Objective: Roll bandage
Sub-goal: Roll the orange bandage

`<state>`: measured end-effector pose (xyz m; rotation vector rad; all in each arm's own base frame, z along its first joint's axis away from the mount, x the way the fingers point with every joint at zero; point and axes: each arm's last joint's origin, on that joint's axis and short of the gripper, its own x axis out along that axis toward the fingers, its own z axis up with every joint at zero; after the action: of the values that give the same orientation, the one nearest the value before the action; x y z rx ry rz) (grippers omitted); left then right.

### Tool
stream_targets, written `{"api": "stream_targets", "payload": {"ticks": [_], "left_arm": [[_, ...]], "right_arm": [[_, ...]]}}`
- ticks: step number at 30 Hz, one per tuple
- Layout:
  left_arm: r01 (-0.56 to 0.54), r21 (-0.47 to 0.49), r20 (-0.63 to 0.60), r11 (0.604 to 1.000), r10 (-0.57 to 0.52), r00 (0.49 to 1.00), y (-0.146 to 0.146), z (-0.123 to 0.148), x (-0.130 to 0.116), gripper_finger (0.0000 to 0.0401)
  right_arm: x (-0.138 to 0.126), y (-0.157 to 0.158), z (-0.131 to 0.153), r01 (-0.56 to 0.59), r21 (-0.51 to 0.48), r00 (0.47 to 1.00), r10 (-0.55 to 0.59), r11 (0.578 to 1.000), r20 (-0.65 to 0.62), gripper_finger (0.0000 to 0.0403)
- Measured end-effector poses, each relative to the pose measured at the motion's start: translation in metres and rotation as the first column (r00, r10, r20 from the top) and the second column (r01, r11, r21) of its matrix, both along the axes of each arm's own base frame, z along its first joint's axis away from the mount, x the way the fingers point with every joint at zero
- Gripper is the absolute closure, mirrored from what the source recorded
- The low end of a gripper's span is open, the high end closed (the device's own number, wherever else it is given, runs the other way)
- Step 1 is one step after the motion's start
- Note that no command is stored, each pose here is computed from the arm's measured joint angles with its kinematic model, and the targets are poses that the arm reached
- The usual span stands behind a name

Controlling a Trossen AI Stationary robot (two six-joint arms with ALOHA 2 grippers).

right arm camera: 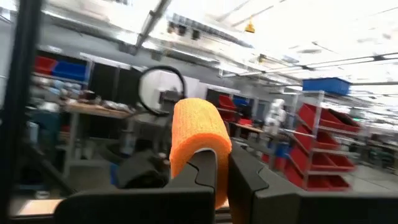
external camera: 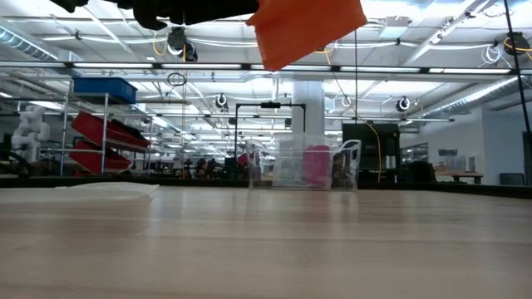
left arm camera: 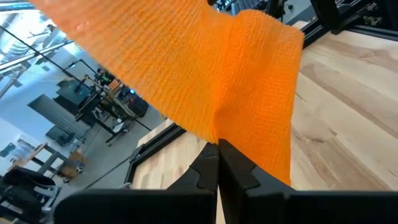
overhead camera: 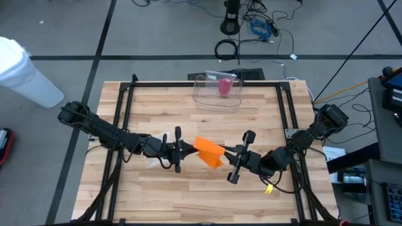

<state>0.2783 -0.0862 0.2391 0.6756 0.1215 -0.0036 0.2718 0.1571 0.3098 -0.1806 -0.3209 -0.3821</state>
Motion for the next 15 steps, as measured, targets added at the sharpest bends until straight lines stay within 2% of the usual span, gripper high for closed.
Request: {"api": "stream_targets", "payload": {"ticks": [3, 6, 9, 11, 15], "left_arm": [[0.009, 0.003, -0.009, 1.000, -0.009, 1.000, -0.002, -0.001, -0.001, 0.0399], [0.021, 0.009, -0.025, 1.000, -0.021, 0.999, -0.005, -0.003, -0.002, 0.0400], [0.044, 0.034, -0.027, 0.998, -0.043, 0.999, -0.009, -0.003, -0.003, 0.0400], [0.060, 0.053, -0.029, 0.997, -0.059, 0.998, -0.012, -0.003, -0.004, 0.0400], [0.081, 0.096, -0.031, 0.992, -0.079, 0.996, -0.016, -0.003, -0.006, 0.0400]], "right_arm": [[-0.003, -0.004, 0.002, 0.132, 0.000, 0.991, -0.132, 0.991, -0.033, 0.0399], [-0.005, -0.015, 0.006, 0.306, 0.006, 0.949, -0.304, 0.952, -0.081, 0.0399], [-0.006, -0.026, 0.009, 0.401, -0.004, 0.911, -0.399, 0.916, -0.105, 0.0399], [-0.005, -0.033, 0.010, 0.470, -0.018, 0.872, -0.467, 0.882, -0.149, 0.0399], [-0.001, -0.048, 0.004, 0.611, -0.048, 0.749, -0.597, 0.790, -0.287, 0.0399]]}}
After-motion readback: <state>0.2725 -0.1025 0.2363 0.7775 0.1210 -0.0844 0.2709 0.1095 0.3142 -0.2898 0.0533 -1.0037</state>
